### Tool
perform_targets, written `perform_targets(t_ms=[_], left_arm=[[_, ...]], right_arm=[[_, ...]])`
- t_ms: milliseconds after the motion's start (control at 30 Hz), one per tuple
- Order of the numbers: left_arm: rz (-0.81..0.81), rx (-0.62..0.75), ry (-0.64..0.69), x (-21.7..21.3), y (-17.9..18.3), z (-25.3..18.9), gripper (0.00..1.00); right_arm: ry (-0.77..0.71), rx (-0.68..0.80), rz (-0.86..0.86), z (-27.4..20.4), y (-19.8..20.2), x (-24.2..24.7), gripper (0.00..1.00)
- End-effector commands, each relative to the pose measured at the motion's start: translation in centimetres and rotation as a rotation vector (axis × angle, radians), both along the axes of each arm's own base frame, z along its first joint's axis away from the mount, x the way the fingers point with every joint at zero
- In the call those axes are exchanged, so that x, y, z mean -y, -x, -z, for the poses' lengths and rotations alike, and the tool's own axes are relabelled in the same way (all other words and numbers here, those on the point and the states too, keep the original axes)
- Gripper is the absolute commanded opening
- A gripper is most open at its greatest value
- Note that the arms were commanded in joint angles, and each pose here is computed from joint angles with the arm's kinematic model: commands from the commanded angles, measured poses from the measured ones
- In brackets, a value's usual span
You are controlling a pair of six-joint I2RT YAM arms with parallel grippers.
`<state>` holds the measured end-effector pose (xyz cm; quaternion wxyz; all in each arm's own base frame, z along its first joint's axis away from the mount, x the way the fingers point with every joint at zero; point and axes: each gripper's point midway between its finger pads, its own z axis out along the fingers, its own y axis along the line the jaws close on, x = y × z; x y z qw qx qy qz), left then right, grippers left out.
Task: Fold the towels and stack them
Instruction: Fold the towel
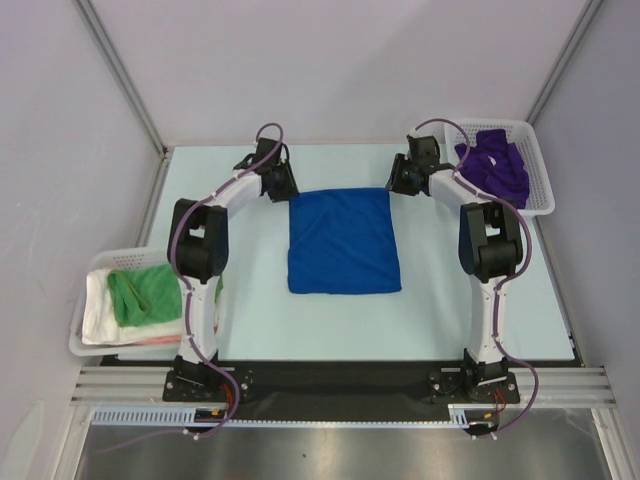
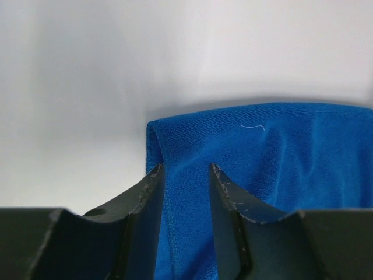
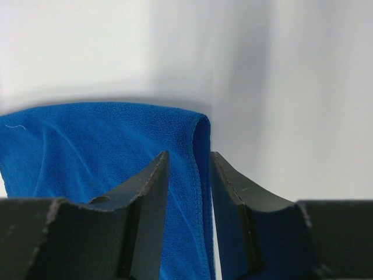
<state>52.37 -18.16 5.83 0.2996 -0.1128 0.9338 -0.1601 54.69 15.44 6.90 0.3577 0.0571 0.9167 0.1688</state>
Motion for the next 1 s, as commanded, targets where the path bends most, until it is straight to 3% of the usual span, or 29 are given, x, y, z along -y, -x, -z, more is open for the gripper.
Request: perform_targets(t_ms=[0, 600, 967], left_arm=[[0.000, 0.001, -0.020, -0.6, -0.1, 0.6, 0.42], [-0.015, 0.015, 0.027, -0.1, -1.4, 1.1, 0.41], [0.004, 0.052, 0.069, 0.6, -3.0, 0.3, 0.26]], right_arm=[[-0.007, 0.050, -0.018, -1.7, -1.0, -0.4, 0.39], [-0.018, 0.035, -0.030, -1.1, -1.5, -0.9, 0.40], [-0.016, 0.018, -0.036, 0.1, -2.5, -1.1, 0.39]])
